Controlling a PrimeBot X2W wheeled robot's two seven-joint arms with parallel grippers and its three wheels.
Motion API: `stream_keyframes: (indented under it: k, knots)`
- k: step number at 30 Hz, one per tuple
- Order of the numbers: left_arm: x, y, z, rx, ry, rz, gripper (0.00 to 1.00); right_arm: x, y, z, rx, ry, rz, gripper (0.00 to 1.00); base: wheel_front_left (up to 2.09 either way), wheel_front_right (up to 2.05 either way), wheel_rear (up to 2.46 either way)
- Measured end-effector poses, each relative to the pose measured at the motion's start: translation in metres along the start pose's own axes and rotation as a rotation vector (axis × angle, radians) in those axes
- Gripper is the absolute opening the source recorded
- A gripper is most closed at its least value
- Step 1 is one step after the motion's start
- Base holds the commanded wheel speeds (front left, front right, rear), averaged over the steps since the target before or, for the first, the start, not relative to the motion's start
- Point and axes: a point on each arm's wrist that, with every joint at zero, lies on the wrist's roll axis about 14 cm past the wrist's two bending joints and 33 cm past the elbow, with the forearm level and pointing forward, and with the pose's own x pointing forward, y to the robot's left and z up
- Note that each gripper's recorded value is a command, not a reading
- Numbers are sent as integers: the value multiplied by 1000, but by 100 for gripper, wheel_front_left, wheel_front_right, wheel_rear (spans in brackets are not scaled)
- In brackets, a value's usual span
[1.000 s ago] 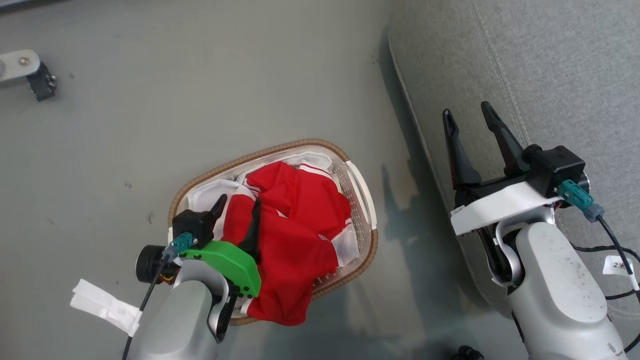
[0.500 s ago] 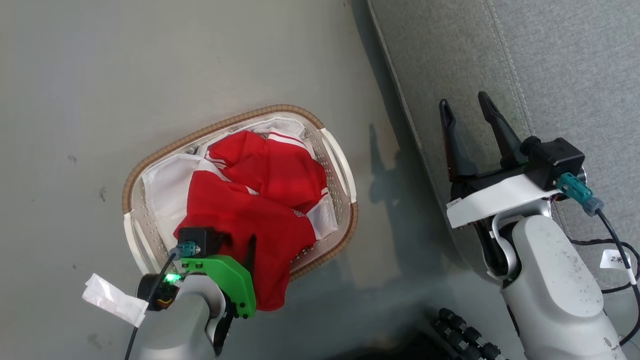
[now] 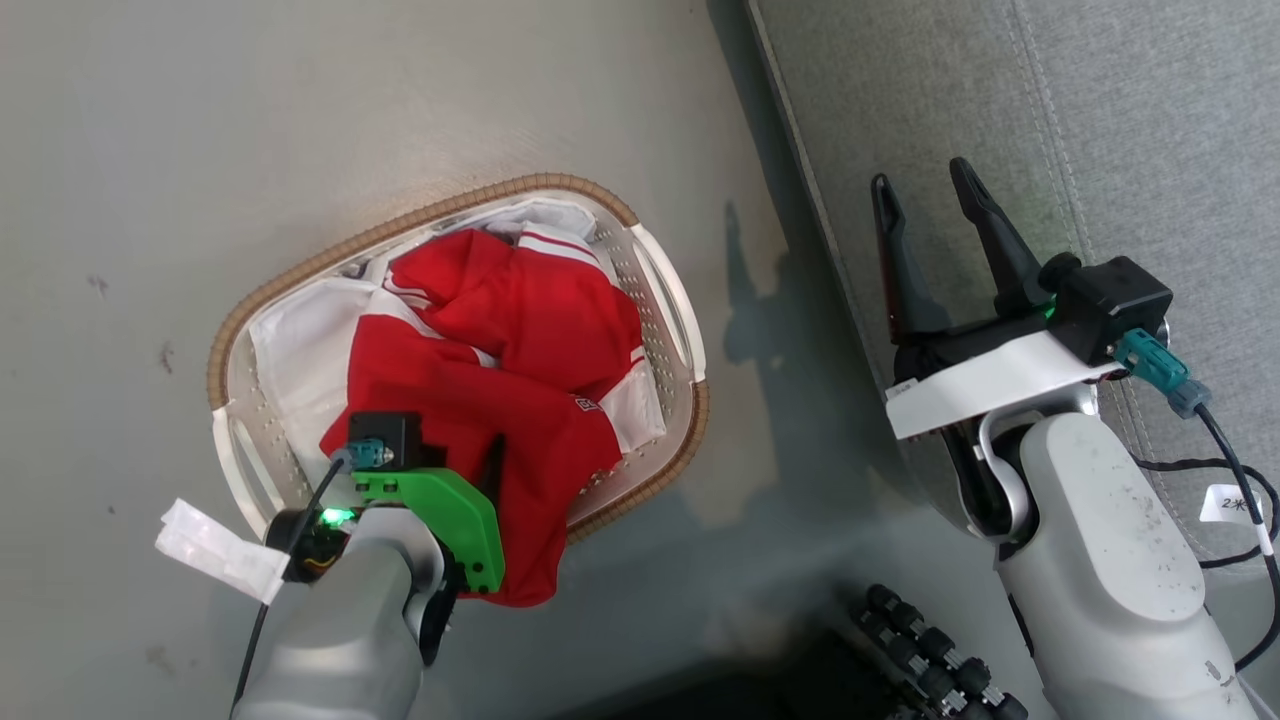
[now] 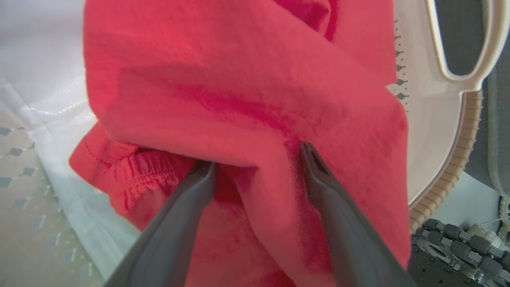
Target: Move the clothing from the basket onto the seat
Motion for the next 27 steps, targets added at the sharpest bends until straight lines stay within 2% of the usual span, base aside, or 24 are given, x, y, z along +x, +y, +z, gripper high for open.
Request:
stream_keyframes:
  k: [10,11,13,18,27]
  knots:
    - [20,4,-8,58,68,-17,100,7,-4,-15,8,24,-4,100,0,0,0]
    - [21,5,-8,67,68,-19,48,8,-4,-15,10,25,-6,100,0,0,0]
    - [21,5,-4,67,51,-17,0,8,-5,-15,14,25,-9,100,0,0,0]
    - [14,4,6,52,8,-10,0,6,-2,-9,25,16,-4,100,0,0,0]
    - [-17,-22,11,41,-76,-48,0,-8,7,11,27,-14,6,100,0,0,0]
